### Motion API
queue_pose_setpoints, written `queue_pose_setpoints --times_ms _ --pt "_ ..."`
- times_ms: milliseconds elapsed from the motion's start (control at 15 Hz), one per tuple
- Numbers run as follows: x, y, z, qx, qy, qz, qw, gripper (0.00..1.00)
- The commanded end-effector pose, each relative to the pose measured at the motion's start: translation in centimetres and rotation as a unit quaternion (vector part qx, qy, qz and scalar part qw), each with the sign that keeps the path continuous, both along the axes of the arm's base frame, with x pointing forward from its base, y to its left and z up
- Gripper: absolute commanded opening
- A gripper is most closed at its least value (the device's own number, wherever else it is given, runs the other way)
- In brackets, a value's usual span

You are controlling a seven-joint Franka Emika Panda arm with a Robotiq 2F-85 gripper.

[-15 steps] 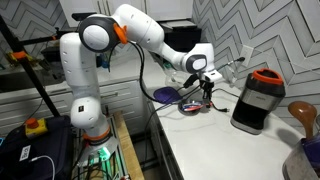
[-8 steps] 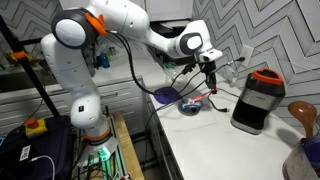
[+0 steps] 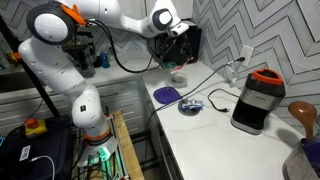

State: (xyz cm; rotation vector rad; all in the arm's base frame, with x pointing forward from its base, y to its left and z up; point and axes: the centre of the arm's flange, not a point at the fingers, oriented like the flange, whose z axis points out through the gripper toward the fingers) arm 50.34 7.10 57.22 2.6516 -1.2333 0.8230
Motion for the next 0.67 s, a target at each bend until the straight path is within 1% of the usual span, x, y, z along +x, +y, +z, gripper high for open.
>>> queue_pose_setpoints --times_ms 0,67,267,333,467,600 --pt "-0.3 2.0 -0.2 0.001 -0.002 0.007 1.0 0.22" --pt "-0.3 2.3 -0.2 0.001 -0.002 0.01 1.0 0.22" --pt "0.1 0.2 0.0 0.001 -0.001 -0.003 1.0 0.22" --pt "0.2 -0.2 0.0 0.001 0.0 -0.005 1.0 0.05" --pt "1.7 -0.1 -0.9 0.01 -0.011 -0.02 0.9997 0.05" --pt "4.1 0.2 -2.3 0.013 -0.018 -0.02 0.9995 0.05"
